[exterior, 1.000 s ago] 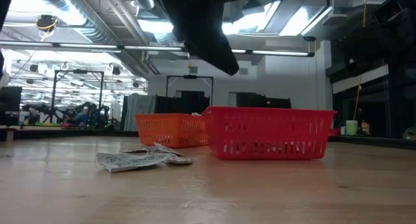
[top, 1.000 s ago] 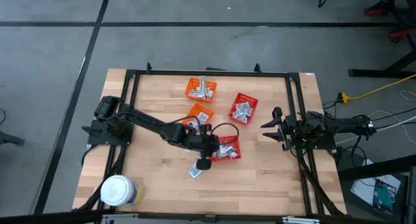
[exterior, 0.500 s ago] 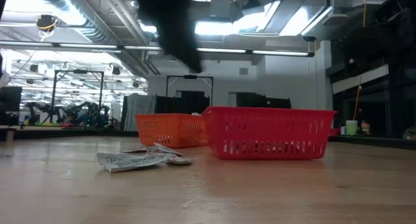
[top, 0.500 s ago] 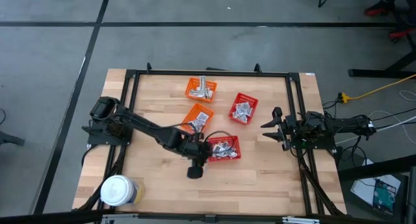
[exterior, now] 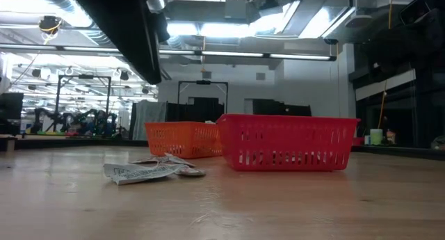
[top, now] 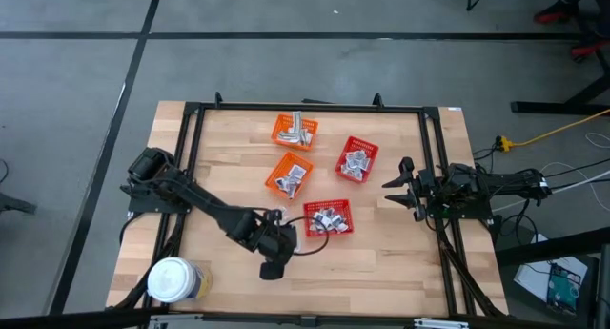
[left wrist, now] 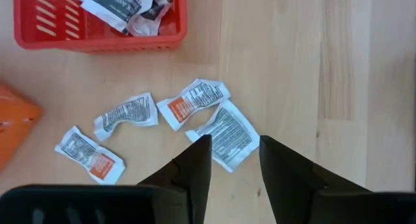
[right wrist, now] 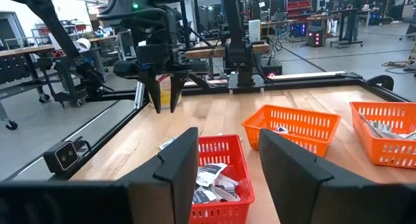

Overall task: Pick & Place First Aid Supplies
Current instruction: Put the gray towelette pack into the bottom red bin

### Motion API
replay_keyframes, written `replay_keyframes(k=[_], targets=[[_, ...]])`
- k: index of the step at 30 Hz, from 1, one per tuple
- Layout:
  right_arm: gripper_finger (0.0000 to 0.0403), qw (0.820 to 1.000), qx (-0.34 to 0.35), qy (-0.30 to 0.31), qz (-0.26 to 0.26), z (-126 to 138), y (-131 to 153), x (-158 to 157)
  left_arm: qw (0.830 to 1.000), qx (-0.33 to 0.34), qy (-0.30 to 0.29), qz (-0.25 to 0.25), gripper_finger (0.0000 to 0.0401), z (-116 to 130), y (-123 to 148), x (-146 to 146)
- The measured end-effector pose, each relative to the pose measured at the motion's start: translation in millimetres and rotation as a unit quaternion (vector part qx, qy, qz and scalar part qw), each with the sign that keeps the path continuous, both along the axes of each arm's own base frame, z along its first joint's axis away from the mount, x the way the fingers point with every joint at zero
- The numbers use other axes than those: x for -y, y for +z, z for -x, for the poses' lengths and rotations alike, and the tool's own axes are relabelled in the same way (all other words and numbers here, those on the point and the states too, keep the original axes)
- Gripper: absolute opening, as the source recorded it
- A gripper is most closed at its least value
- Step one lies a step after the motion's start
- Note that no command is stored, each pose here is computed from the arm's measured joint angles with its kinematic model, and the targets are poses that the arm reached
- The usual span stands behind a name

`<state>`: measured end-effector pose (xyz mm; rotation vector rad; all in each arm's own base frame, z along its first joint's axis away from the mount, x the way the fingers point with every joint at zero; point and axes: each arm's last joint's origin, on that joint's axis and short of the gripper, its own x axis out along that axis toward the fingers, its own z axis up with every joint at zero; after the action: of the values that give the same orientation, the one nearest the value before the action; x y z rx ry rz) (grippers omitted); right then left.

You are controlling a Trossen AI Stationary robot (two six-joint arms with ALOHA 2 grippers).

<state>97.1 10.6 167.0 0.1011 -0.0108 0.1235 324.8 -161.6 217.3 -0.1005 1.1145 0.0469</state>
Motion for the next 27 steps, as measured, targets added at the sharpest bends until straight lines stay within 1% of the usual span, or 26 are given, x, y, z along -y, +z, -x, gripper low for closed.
replay_keyframes(k=[6,15,20,27], targets=[[0.0163,1.000,0.000,0.000,0.000,0.0,0.1,0.0,1.000,0.006,0.026,0.016,0.0122,0.2,0.3,3.0],[0.0163,1.000,0.000,0.000,0.000,0.0,0.0,0.0,0.999,0.016,0.027,0.030,0.0125,-2.0,1.5,4.4],[0.0163,1.000,0.000,0.000,0.000,0.0,0.1,0.0,0.998,0.025,0.041,0.044,0.0125,-3.9,2.4,5.5],[0.0163,1.000,0.000,0.000,0.000,0.0,0.1,0.0,0.993,0.027,0.090,0.066,0.0125,-4.3,2.5,5.4]])
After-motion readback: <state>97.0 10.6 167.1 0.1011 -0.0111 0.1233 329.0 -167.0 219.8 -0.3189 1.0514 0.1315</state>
